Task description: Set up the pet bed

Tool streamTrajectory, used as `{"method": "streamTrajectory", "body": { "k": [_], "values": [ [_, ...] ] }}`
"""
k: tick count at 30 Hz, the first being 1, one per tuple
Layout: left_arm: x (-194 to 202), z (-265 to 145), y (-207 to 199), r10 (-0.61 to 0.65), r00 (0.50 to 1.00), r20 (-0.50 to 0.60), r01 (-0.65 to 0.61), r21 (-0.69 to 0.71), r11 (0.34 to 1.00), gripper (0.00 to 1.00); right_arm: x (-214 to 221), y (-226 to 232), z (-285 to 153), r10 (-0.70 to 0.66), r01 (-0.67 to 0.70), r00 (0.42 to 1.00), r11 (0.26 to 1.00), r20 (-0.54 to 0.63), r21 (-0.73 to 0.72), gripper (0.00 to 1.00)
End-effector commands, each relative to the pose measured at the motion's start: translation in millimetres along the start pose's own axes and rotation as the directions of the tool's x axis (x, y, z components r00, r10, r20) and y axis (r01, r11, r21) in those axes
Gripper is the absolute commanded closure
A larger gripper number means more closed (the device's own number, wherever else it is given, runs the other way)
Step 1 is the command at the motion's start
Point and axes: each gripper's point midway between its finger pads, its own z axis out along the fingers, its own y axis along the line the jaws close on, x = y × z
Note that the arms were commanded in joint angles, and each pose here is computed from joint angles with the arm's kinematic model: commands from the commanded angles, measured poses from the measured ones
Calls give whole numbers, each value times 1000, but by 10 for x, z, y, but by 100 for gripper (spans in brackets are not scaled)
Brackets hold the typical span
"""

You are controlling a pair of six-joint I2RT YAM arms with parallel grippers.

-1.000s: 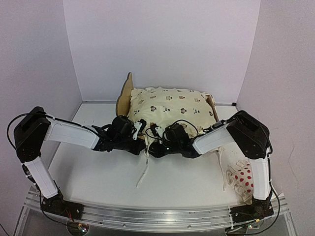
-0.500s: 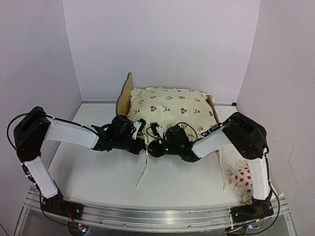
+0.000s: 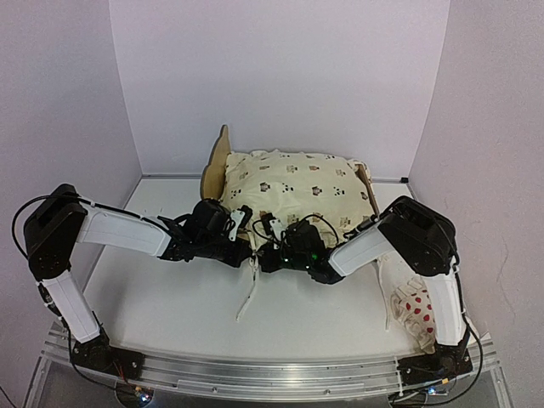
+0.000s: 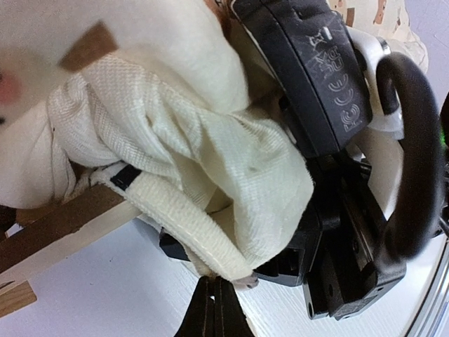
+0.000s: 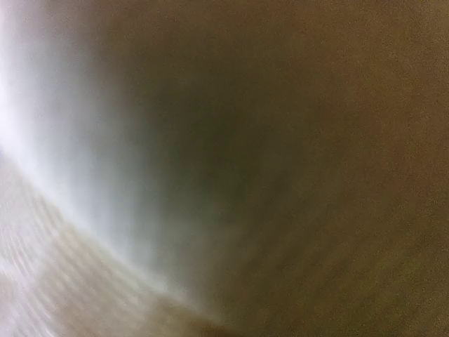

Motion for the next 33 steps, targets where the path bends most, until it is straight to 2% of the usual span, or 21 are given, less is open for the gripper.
{"method": "streamTrajectory", "body": {
  "k": [1, 4, 5, 11, 13, 15, 19, 24, 33],
  "values": [
    [-65, 7, -48, -5, 1000, 14, 5, 27, 1000, 100, -136, -112, -2, 19, -21, 998, 999, 65, 31, 100],
    [-77, -36, -36, -22, 1000, 9, 22, 14, 1000, 97, -119, -115, -38, 31, -33, 998, 999, 61, 32, 100],
    [-76, -63, -27, -31, 999, 5, 31, 6, 999, 92, -122, -118, -53, 37, -39, 997, 999, 63, 35, 100],
    [25, -333, 35, -87, 996, -25, 86, -44, 995, 49, -118, -114, -146, 63, -66, 996, 997, 63, 41, 100],
    [113, -411, 45, -103, 994, -45, 101, -52, 994, 41, -114, -104, -166, 74, -76, 995, 996, 61, 38, 100],
    [227, -477, 25, -105, 991, -78, 101, -56, 993, 37, -124, -96, -180, 88, -90, 994, 995, 63, 35, 100],
    [511, -505, -114, -73, 985, -157, 68, -38, 997, 35, -135, -81, -192, 114, -116, 991, 993, 65, 30, 100],
    [854, -367, -307, 2, 969, -247, -9, -30, 1000, 37, -149, -69, -197, 151, -153, 986, 988, 68, 24, 100],
    [1134, -64, -323, 29, 933, -358, -59, -72, 996, 51, -121, -86, -220, 170, -172, 983, 985, 64, 30, 100]
  ]
}}
